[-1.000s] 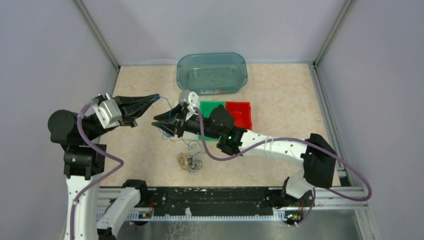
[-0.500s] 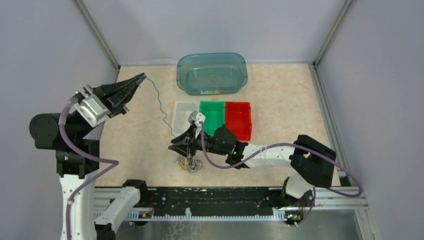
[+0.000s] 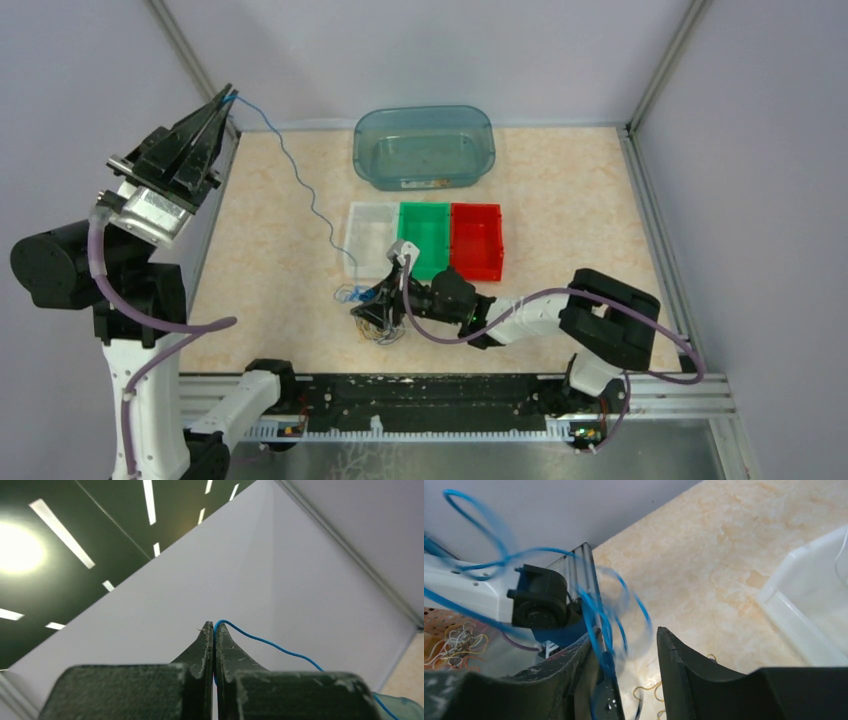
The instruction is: Untangle the cables
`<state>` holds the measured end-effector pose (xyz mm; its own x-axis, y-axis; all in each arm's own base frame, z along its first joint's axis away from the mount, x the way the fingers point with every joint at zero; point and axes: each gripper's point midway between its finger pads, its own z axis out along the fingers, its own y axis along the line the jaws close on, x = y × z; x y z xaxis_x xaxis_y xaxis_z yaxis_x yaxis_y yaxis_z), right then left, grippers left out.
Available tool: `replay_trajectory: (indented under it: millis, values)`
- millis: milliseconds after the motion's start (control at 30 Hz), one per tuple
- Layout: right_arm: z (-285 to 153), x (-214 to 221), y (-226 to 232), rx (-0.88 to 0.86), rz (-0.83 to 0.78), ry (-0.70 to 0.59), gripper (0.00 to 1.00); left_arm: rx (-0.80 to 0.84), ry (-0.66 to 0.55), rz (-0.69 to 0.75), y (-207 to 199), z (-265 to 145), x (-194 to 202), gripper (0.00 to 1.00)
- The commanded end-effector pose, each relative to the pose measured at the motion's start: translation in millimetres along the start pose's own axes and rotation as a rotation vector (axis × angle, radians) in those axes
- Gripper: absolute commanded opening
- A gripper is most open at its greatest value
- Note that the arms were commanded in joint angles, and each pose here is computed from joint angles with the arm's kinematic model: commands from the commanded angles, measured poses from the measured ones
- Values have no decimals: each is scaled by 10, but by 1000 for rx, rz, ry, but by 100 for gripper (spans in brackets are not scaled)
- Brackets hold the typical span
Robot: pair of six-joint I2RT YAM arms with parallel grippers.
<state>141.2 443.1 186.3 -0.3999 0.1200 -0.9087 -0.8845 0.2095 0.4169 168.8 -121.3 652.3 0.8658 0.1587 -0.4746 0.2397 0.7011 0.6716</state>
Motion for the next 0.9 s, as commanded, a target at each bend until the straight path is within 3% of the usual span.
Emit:
replay_trajectory:
  millis: [0,200,467,700,867]
  values:
    - [7,50,-27,9,32,-31,47,-158,-59,187,430,47,-245,0]
    - [-6,187,-118,38,47,-11,47,-194,-83,237,554,76,-351,0]
    - [-48,390,-300,111,55,27,31,-209,-114,274,645,117,-491,0]
    - [-164,632,-492,190,53,79,34,-378,-181,477,1113,183,-788,0]
    - [-217,806,-601,231,71,105,34,-411,-217,588,1298,291,-967,0]
